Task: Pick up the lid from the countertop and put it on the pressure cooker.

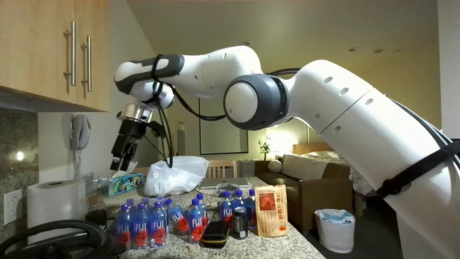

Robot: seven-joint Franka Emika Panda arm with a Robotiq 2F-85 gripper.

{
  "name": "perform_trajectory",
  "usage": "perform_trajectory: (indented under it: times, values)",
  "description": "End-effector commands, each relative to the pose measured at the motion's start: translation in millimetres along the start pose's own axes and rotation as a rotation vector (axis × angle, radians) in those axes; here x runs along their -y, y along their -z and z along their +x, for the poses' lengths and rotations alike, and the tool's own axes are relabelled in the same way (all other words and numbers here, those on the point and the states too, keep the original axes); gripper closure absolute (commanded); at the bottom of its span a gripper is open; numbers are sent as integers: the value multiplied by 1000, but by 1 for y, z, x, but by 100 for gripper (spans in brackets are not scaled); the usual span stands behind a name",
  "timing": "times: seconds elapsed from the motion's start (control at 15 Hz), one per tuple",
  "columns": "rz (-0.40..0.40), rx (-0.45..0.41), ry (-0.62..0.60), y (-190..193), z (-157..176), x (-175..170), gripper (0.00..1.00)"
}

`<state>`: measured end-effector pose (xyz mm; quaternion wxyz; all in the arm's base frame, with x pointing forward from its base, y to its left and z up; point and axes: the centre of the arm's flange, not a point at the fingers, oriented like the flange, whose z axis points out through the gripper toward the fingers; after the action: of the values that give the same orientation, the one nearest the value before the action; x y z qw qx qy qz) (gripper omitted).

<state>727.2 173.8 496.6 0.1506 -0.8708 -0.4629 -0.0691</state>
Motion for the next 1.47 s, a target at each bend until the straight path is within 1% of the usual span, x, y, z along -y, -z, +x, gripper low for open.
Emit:
perform_trajectory:
  times: [0.0, 0.2, 0.4, 0.6, 0.8, 0.93, 1.07, 1.13, 1.27, 1.4]
  values:
    - [-140, 3, -145, 11, -81, 18, 0]
    - [-239, 14, -269, 24, -115, -2, 0]
    - [-318, 38, -412, 27, -150, -18, 0]
    - [-372, 78, -564, 23, -186, -27, 0]
    - [-441, 156, -715, 11, -216, -23, 0]
    - [-437, 214, -825, -1, -238, -15, 0]
    - [-397, 233, -921, -15, -263, -6, 0]
    - [-353, 218, -947, -24, -277, -2, 0]
    - [-298, 212, -977, -41, -303, 10, 0]
    - [-267, 209, -1006, -50, -319, 17, 0]
